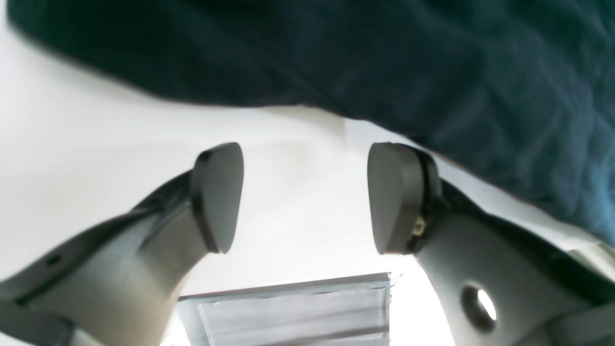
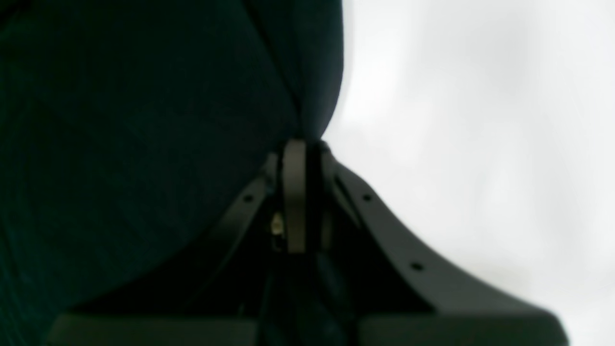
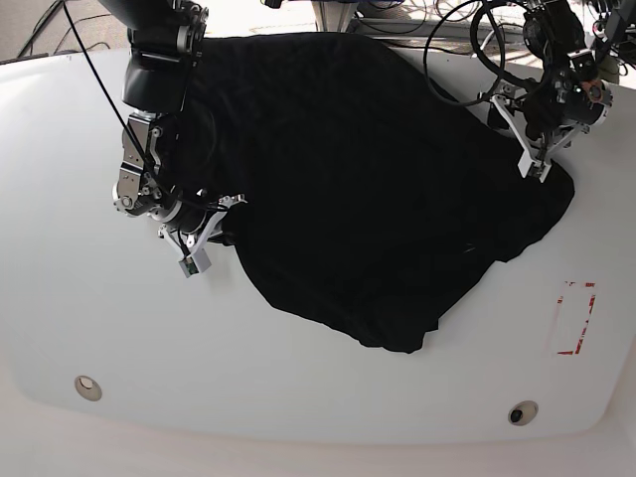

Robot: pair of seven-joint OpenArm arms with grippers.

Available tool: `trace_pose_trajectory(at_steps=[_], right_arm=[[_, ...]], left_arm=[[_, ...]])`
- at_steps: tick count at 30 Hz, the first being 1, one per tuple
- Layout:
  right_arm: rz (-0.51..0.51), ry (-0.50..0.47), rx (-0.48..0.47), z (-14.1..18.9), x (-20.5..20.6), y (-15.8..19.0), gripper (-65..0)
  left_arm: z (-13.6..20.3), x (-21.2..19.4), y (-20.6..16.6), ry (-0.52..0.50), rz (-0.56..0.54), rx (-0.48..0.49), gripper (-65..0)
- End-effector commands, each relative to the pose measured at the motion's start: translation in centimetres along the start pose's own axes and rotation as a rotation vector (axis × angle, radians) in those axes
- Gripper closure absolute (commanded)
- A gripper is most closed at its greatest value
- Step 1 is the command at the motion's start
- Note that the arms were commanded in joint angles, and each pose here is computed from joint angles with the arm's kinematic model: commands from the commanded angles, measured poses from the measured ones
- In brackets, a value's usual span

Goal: Layout the t-shirt on the table in an organized manner, then fold the t-shirt properly
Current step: 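Move the left gripper along the shirt edge toward the right gripper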

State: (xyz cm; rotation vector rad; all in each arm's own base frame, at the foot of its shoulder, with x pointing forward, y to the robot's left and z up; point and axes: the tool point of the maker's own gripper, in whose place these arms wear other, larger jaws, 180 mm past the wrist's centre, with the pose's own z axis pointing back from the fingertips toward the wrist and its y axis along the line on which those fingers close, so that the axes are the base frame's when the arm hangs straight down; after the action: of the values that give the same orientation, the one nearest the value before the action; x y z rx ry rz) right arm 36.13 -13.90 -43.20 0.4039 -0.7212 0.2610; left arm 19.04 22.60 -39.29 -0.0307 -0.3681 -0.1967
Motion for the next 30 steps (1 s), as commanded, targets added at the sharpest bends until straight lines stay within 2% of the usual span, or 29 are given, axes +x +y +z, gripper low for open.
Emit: trace_pose_trajectory(at_steps=[1,11,20,25,30], right_arm=[[0.034,0.103,-0.057,0.4,-1.6,-1.4,0.0],[0.034,0.102,-0.057,0.4,-1.5,-1.4,0.0],[0.034,0.102,-0.057,0.4,-1.5,-1.4,0.0],[0.034,0.102,-0.057,0.4,-1.5,-1.4,0.0],[0.034,0.102,-0.057,0.4,-1.5,-1.4,0.0]], left_arm=[[0.2,0.9,-0.5,-0.036,-0.015,-0.01,-38.8],[-0.5,2.2,-3.1,-0.055,-0.052,-0.069,-39.0],[-3.3,0.0,-4.9,0.03,0.011,-0.161,-39.0],[-4.1,-0.2,-5.0,0.051,0.029,-0.18,-39.0],[-4.5,0.4,-5.0,0.015,0.038,-0.186,-38.6]])
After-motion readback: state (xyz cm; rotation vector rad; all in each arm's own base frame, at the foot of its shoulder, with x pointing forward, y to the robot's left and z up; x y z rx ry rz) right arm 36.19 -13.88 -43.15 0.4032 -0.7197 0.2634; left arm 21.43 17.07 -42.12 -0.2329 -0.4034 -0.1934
